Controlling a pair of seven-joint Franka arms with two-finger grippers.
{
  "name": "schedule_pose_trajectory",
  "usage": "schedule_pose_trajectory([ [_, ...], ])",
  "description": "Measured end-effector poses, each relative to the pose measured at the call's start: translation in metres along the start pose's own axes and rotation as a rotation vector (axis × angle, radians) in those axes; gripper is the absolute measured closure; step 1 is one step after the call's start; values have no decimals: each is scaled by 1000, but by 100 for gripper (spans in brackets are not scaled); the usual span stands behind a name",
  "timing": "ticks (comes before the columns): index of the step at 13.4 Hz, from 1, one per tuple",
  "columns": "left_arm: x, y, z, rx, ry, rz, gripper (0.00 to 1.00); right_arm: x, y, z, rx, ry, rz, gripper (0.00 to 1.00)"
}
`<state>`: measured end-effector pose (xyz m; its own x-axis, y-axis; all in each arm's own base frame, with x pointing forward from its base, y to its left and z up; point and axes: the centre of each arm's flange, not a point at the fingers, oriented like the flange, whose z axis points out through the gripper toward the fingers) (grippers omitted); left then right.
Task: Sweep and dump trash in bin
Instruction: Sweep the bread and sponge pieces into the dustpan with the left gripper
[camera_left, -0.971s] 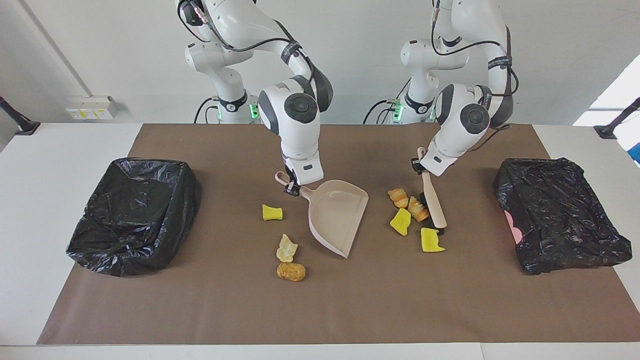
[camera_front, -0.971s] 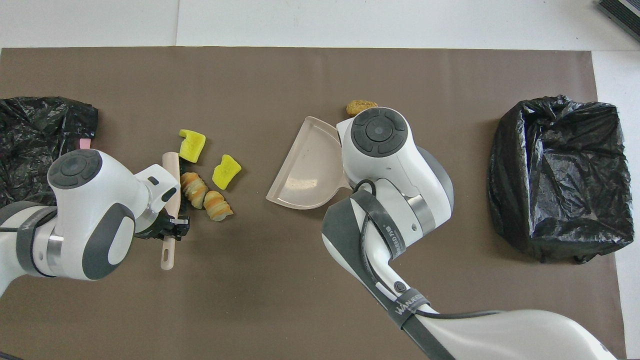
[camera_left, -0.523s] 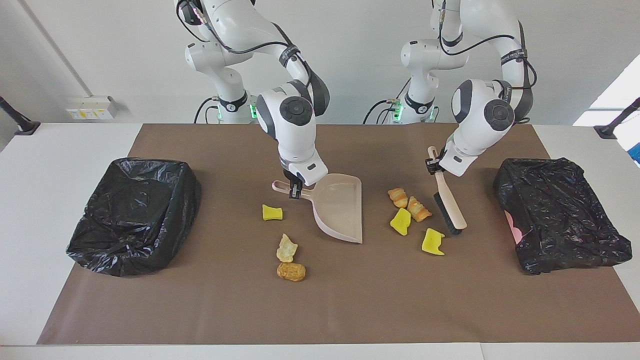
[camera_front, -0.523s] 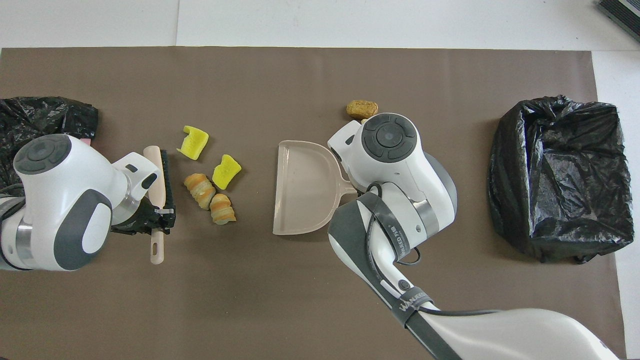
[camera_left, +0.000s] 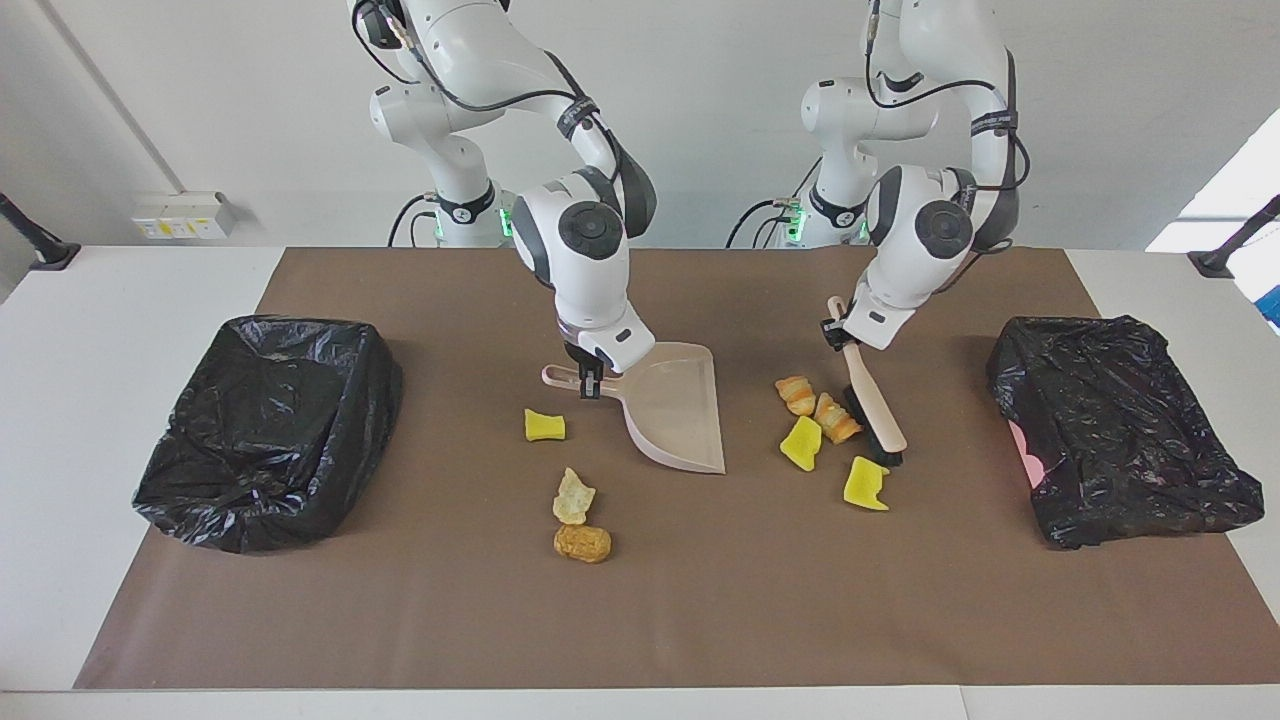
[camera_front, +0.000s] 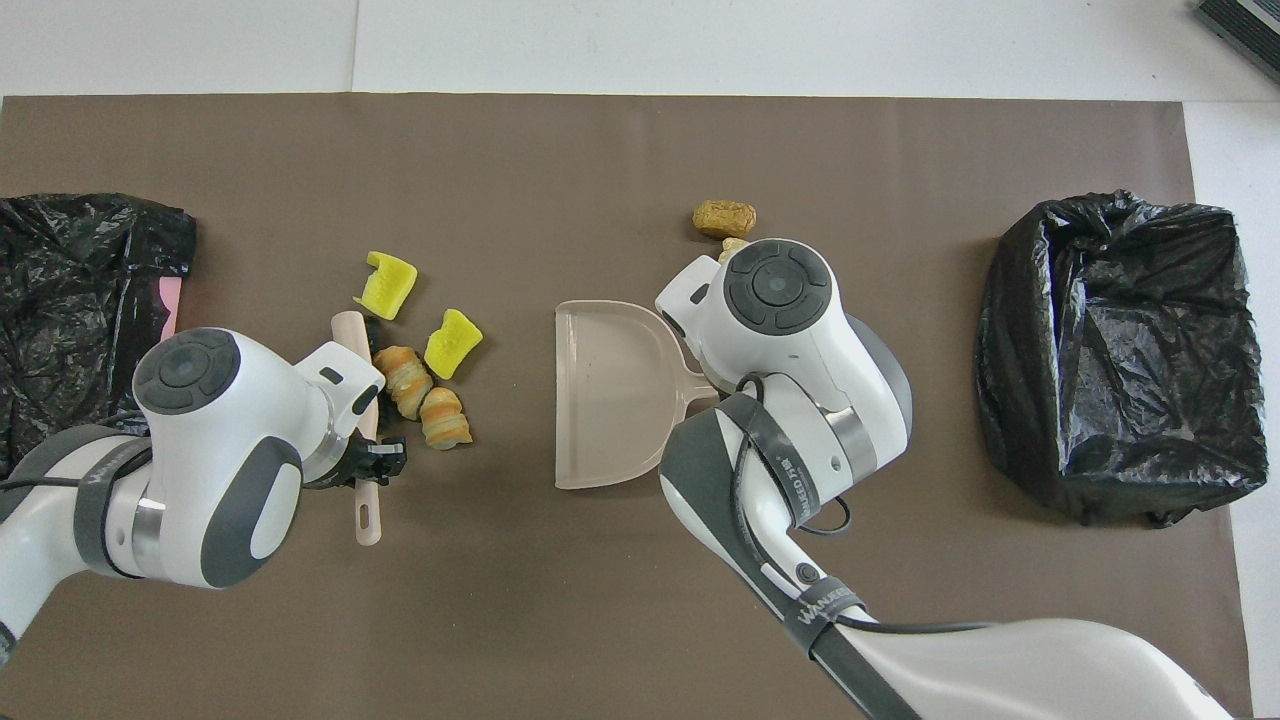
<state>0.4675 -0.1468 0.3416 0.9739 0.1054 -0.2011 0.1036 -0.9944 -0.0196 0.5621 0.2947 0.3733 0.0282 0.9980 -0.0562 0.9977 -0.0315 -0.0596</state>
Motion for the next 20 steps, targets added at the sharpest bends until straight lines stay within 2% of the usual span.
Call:
schedule_pose_trajectory([
  [2,-6,19,1,-7,12,30,74,0,0,0,0,0,0,69],
  [10,-58,121,-1,-186,-21,27,74,0,0,1,-9,5,0,69],
  [13,-60,130,-5,-279,-45,-12,74,0,0,1,-10,6,-1,69],
  [16,-53,125,-17,-326,-58,-7,74,0,0,1,-11,7,-1,69],
  [18,-46,109,-38,-340,-100,-34,74,0,0,1,-11,7,-1,69],
  [20,-51,94,-56,-320,-149,-142,74,0,0,1,-11,6,-1,69],
])
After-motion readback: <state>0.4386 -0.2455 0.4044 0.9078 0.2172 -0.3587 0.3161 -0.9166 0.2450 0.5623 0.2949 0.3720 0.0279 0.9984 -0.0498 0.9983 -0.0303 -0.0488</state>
